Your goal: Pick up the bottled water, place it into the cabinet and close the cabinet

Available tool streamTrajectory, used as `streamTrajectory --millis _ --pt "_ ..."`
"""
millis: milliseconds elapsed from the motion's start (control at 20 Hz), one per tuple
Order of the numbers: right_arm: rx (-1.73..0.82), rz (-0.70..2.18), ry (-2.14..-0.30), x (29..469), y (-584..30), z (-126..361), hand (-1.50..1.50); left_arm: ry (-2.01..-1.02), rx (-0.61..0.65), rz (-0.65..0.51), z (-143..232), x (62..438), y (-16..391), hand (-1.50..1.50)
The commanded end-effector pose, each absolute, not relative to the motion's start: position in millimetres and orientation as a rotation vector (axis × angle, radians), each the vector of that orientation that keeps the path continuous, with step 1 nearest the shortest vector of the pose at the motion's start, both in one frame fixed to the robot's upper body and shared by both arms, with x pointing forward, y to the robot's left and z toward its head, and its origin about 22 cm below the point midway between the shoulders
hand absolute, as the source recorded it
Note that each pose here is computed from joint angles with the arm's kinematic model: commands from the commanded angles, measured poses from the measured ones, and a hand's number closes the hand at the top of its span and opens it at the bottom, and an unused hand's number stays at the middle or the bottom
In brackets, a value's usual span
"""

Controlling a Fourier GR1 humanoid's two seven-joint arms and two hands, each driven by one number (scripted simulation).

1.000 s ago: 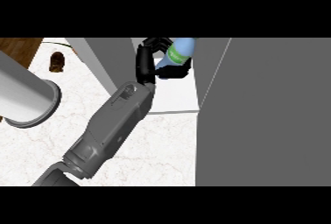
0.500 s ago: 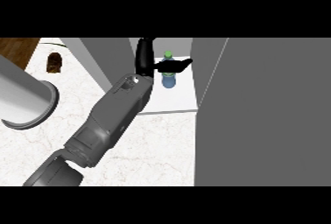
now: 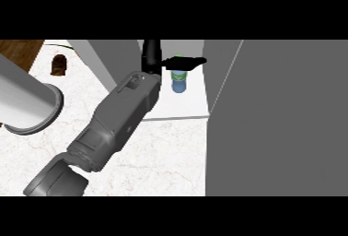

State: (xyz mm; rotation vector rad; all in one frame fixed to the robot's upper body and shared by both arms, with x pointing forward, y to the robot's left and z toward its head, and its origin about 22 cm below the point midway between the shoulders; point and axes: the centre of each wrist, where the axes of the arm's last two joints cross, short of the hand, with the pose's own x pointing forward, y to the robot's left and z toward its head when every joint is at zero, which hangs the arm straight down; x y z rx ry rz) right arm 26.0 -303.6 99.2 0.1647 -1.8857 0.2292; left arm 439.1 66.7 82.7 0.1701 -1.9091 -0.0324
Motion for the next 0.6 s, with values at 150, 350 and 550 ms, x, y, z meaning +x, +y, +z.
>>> streamTrajectory --millis 150,350,550 --pt "0.165 0.230 -1.942 25 -303 120 -1.50 -1.946 -0.081 0.037 94 438 61 -1.50" --pt "0.162 0.261 -1.939 26 -292 129 -1.50 -1.936 -0.156 0.018 79 425 61 -1.50" --pt "0.168 0.259 -1.912 26 -302 129 -1.50 -1.926 -0.210 -0.018 74 415 64 -1.50"
